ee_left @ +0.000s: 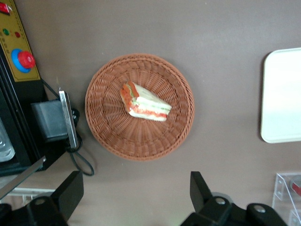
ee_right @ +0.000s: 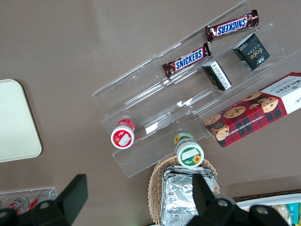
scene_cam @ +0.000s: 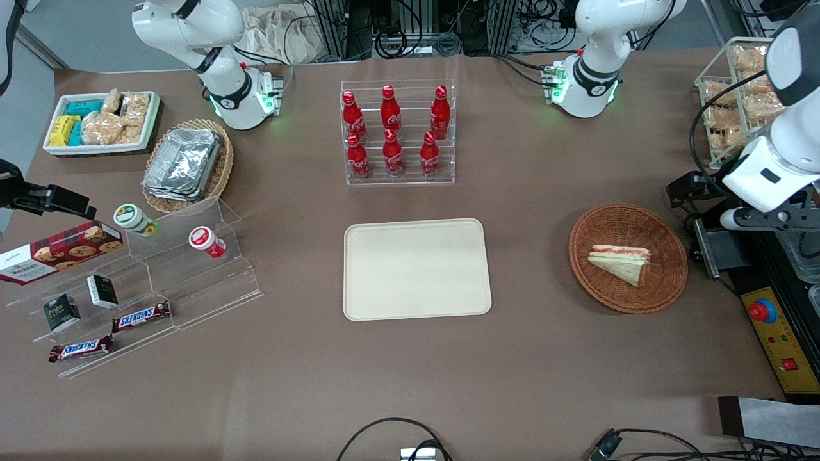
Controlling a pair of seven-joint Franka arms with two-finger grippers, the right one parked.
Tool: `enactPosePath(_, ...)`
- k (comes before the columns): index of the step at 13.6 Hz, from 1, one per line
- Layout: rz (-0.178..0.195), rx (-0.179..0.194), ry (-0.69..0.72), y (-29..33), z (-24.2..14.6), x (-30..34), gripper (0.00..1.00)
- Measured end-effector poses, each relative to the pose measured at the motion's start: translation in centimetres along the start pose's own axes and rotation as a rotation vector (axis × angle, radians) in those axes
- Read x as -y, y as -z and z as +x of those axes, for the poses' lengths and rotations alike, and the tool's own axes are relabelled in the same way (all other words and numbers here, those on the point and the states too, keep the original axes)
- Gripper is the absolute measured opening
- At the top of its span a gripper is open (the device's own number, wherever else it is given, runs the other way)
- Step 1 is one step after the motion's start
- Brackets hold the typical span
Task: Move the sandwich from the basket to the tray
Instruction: 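Lower the open left gripper over the wrapped sandwich in the wicker basket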
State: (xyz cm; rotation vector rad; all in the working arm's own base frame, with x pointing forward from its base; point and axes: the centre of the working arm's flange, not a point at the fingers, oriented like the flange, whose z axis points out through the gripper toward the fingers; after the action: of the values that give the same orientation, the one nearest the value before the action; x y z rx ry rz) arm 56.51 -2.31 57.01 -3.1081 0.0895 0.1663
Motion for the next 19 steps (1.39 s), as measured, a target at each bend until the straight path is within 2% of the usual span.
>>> enactPosePath(5,-0.022,0.025,0.013,-0.5,2.2,0.9,1.00)
enactPosePath(8,-0.021,0.054,0.171,-3.0,3.3,1.5,1.00)
enactPosePath(10,-0.021,0.021,0.314,-5.8,4.3,2.2,1.00)
enactPosePath(14,-0.045,-0.046,0.615,-13.3,5.2,3.6,1.00)
enactPosePath(15,-0.051,-0.049,0.660,-15.0,5.2,3.9,1.00)
enactPosePath(19,-0.065,-0.020,0.745,-19.9,5.9,3.9,1.00)
